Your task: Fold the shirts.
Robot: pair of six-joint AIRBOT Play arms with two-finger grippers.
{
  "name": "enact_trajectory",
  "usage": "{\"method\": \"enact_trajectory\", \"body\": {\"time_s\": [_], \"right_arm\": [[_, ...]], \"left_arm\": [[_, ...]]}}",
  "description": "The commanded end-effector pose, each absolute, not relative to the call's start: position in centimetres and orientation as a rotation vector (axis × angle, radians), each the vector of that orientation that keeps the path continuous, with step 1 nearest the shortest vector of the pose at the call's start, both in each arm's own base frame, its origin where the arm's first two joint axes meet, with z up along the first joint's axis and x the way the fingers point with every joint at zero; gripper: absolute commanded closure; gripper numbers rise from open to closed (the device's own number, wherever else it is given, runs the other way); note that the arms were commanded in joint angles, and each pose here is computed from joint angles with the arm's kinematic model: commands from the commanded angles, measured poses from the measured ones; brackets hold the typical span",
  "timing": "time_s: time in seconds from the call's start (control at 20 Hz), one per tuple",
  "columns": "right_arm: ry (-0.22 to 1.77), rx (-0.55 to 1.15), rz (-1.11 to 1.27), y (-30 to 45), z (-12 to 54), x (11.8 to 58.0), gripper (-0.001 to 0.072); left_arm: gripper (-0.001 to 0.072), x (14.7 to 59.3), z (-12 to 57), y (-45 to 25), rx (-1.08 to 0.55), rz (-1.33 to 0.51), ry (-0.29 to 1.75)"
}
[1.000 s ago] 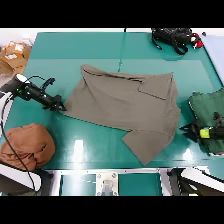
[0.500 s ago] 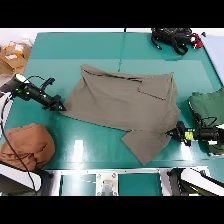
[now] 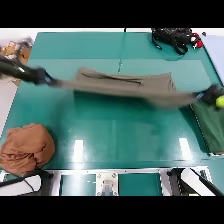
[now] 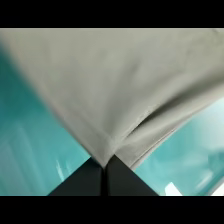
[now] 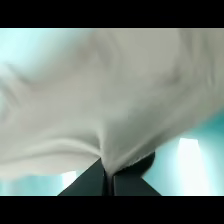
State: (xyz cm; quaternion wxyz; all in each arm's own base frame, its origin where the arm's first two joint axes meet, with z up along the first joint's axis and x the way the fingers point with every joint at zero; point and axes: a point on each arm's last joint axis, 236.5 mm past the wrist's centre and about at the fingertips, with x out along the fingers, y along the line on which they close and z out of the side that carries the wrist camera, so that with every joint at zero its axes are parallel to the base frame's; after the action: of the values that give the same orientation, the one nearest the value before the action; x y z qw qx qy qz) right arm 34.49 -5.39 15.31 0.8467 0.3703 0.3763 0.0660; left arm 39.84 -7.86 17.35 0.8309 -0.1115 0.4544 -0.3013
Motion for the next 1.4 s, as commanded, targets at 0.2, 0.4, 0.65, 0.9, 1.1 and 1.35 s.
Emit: {"method": "enact_trajectory", "body": {"time_s": [0.2, 0.4, 0.65, 0.9, 1.1, 1.35], "right_arm": [[0.000, 0.316, 0.221, 3.0, 49.6, 25.6, 0.0693], [-0.213, 0.171, 0.146, 5.7, 56.5, 19.6, 0.0694], [-0.146, 0.207, 0.105, 3.6, 54.5, 21.4, 0.0693], [0.149, 0.426, 0.153, -2.4, 41.2, 31.3, 0.0694], [0.394, 0.568, 0.117, -6.0, 23.4, 39.2, 0.0693], [0.667, 0.720, 0.043, -6.4, 5.3, 45.9, 0.0695]], "left_arm": [[0.0687, 22.6, 51.2, -11.8, 0.125, -0.550, -0.024], [0.0686, 18.0, 54.2, -10.3, 0.163, -0.411, -0.107], [0.0687, 23.3, 48.9, -7.1, 0.106, -0.320, 0.083], [0.0686, 34.1, 35.4, -8.8, -0.090, -0.540, 0.437], [0.0686, 42.1, 20.2, -11.0, -0.221, -0.624, 0.717], [0.0686, 49.6, 5.8, -14.2, -0.305, -0.566, 0.890]]}}
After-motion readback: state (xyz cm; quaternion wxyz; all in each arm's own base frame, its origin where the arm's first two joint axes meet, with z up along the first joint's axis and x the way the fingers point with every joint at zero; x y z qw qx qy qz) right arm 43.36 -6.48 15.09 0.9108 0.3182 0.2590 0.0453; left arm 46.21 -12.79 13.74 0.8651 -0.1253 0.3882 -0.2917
